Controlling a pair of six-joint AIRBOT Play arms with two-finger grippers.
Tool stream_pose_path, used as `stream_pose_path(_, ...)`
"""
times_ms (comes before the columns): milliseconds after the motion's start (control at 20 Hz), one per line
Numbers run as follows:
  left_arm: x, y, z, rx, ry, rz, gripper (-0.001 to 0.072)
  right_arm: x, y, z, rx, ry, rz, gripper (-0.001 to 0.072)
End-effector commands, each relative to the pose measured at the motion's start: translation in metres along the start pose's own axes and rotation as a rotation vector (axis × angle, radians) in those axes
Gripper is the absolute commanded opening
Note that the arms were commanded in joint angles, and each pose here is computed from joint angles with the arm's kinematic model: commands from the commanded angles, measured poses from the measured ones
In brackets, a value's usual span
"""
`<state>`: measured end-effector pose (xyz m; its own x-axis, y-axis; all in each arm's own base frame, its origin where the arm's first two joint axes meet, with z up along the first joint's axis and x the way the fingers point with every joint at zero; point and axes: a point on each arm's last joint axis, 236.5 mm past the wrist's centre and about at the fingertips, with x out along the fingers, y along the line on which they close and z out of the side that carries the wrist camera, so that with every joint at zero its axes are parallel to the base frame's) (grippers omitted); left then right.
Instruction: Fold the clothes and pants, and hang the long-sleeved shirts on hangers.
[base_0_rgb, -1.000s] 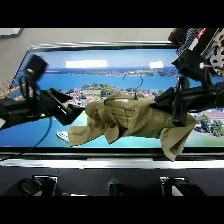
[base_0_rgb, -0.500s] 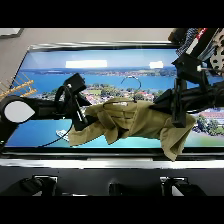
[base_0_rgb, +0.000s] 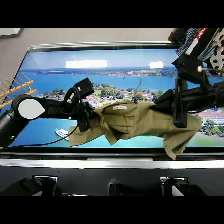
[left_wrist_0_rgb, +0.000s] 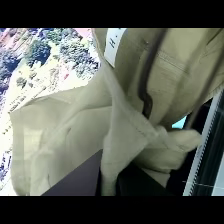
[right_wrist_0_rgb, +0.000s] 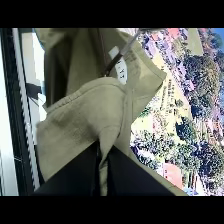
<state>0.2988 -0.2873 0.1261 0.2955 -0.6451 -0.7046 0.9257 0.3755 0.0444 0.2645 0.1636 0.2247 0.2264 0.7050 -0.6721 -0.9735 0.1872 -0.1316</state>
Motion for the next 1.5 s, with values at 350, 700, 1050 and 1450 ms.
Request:
stream_pose_path(350,-0.026,0.003,0.015,0.026,-0.059,0.061,0.0016,-0.017,-0.024,-0.027,0.138,0.129,-0.184,0.0406)
stream_pose_path(700,-0.034,0.012,0.007,0.026,-0.021,0.115,0.0017,-0.057,-0.020,-0.022,0.180,0.153,-0.388,0.0422)
stream_pose_path(1050,-0.052,0.005,0.011,0.047,-0.041,0.129,0.0016,-0.084,-0.048,-0.023,0.325,0.111,-0.596,0.0422)
stream_pose_path(1450,-0.080,-0.003,0.024,0.075,-0.101,0.161,0.0016,-0.062,-0.072,-0.013,0.347,0.032,-0.551,0.0496)
